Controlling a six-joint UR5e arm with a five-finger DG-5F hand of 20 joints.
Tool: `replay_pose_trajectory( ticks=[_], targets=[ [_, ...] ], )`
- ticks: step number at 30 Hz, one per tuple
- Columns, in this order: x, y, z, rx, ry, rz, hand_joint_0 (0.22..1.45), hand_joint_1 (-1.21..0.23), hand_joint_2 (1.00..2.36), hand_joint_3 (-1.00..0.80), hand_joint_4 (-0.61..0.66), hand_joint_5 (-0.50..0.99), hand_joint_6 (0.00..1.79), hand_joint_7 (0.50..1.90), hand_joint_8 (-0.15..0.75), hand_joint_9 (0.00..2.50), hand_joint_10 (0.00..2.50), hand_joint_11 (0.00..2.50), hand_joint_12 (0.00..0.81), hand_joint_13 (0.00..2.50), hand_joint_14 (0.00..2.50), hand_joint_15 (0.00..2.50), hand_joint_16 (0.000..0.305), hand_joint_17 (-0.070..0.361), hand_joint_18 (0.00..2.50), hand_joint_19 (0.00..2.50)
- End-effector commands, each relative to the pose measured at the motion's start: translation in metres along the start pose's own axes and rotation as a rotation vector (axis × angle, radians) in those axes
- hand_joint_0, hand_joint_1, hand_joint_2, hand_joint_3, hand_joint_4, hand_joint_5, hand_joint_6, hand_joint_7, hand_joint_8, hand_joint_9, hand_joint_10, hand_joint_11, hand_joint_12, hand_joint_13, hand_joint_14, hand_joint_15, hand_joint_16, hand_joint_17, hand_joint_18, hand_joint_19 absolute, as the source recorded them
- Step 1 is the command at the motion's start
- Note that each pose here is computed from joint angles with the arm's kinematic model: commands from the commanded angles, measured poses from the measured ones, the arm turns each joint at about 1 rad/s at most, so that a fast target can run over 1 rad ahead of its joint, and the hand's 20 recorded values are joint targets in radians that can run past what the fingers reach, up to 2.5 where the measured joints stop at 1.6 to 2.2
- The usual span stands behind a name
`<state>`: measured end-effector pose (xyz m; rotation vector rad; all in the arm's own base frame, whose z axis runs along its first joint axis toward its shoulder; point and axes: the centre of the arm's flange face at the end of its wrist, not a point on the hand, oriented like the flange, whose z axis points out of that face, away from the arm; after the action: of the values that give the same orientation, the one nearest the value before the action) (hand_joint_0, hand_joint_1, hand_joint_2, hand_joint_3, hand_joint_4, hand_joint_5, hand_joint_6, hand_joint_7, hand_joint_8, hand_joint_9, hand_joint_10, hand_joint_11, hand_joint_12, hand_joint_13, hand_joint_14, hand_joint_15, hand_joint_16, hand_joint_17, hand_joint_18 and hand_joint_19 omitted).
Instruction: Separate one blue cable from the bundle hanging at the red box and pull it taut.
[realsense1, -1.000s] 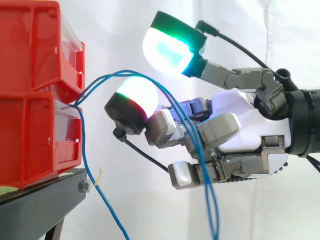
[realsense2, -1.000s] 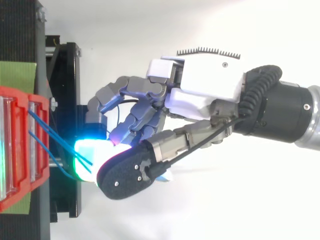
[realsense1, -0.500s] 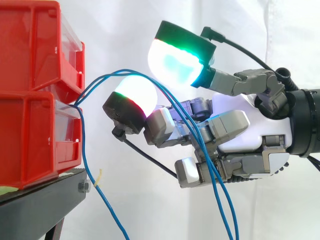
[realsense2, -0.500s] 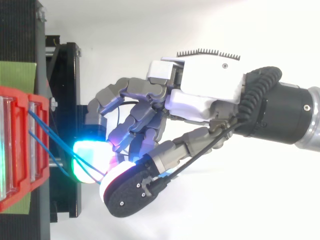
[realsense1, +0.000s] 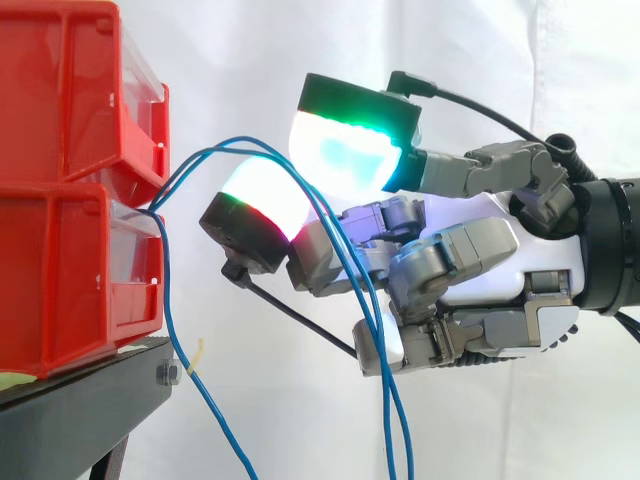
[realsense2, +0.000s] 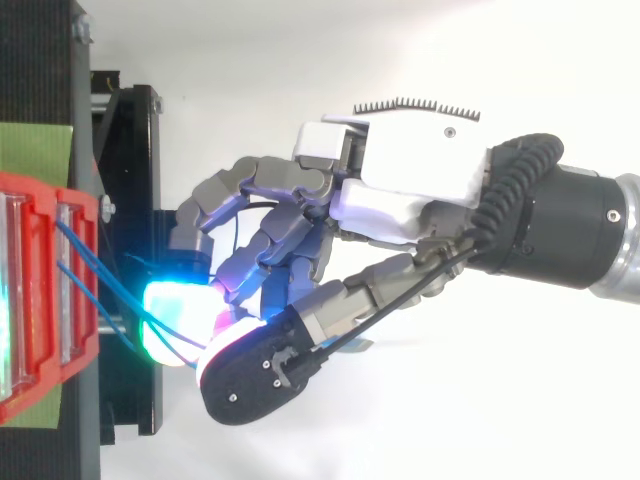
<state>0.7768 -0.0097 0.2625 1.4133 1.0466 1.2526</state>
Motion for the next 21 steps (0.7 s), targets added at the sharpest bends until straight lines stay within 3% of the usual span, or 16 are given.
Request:
replay_pose_trajectory(
  ticks=[1,15,21],
  targets=[
    [-0.0001,-0.0003,-0.0001,0.001,0.0,0.001,0.79,-0.86,1.0,-0.5,0.2,-0.23,0.91,0.81,0.349,1.01,0.01,1.2,0.299,1.53,0.16,1.49,0.05,0.113,1.01,0.76],
    [-0.0001,-0.0003,-0.0001,0.001,0.0,0.001,0.54,-0.82,1.0,-0.5,0.18,-0.16,0.94,0.94,0.39,1.19,0.01,1.31,0.335,1.58,0.17,1.5,0.054,0.121,1.09,0.8],
    [0.0001,0.0004,0.0002,-0.001,0.0,0.001,0.51,-0.79,1.0,-0.5,0.18,-0.15,0.93,0.96,0.4,1.23,0.01,1.31,0.334,1.59,0.19,1.49,0.056,0.126,1.11,0.79]
  ],
)
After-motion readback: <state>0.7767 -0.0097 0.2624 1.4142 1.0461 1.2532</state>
